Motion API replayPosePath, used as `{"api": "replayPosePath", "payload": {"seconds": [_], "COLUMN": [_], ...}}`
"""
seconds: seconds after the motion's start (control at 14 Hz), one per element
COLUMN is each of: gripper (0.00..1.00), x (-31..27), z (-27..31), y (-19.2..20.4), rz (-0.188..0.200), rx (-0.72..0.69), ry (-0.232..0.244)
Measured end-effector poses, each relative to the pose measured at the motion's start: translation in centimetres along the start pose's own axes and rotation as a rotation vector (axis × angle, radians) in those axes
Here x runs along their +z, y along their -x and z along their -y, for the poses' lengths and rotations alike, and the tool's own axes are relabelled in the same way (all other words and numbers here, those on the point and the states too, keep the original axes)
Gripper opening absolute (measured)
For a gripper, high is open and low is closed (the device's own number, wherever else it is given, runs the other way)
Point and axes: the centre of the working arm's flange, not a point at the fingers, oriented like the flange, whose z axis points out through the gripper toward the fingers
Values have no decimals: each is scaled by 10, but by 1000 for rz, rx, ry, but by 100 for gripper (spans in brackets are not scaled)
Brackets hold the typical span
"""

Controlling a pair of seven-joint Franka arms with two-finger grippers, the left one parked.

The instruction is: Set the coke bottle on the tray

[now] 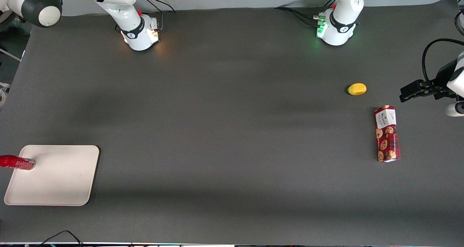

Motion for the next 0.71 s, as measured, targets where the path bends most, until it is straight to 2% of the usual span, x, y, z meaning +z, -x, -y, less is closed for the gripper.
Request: {"api": "replayPosePath", "payload": {"seconds": [0.29, 0.5, 0.71], "gripper": [100, 100, 100], "x": [-63, -83, -103], "z": [69, 118, 180], "y": [-74, -116, -162], "rz": [7, 29, 31], "rx": [134, 261, 427], "ry": [-39, -96, -138]}}
